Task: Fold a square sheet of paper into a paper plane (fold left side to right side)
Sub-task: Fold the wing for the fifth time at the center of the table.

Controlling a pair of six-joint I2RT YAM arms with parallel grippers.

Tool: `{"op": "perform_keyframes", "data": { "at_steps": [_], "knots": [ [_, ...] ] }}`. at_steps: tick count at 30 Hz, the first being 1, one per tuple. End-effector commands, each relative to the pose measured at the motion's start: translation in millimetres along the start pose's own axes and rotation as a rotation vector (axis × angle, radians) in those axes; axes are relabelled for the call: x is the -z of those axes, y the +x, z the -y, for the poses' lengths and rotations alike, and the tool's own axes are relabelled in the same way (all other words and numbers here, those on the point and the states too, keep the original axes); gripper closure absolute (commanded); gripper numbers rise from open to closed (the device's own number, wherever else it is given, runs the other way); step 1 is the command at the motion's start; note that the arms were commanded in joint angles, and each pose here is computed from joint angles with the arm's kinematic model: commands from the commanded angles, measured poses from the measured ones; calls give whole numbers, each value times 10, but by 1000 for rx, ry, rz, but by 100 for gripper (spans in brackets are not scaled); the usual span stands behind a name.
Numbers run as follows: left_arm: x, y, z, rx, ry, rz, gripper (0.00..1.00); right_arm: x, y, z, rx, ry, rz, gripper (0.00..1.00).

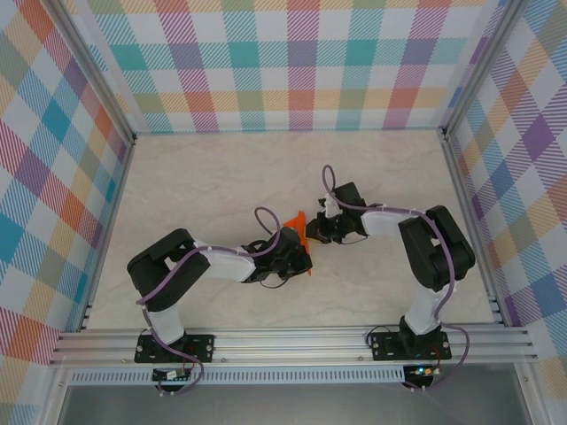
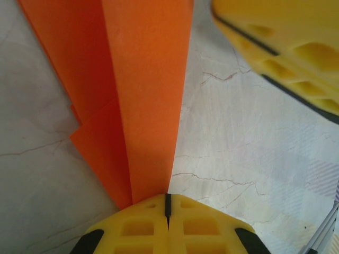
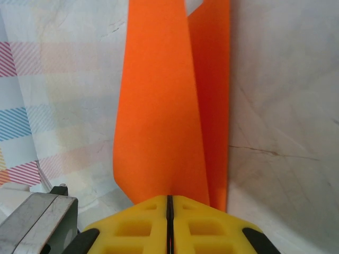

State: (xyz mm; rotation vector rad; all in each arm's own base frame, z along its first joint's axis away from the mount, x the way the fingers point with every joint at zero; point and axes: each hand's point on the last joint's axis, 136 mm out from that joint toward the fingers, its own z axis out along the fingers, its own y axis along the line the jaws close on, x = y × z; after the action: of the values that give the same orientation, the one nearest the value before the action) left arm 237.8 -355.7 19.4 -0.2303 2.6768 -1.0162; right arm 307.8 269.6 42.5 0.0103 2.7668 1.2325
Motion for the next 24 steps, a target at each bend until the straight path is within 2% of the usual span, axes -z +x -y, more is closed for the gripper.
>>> {"op": "perform_keyframes", "data": {
  "at_steps": [1,18,22,24],
  "knots": [
    [4,303,-572,10,-212,-93,100,-99,61,-32,9,-32,-17,90],
    [-19,340,-575,11,-204,-107,100,-336,-255,292,31,153,-3,90],
    [16,300,-424,3,-134,-88,100,-340,-175,387,23,184,-27,91],
    [100,232,-254,-13,-66,-62,96,-341,-120,426,23,195,-41,91]
  ]
}}
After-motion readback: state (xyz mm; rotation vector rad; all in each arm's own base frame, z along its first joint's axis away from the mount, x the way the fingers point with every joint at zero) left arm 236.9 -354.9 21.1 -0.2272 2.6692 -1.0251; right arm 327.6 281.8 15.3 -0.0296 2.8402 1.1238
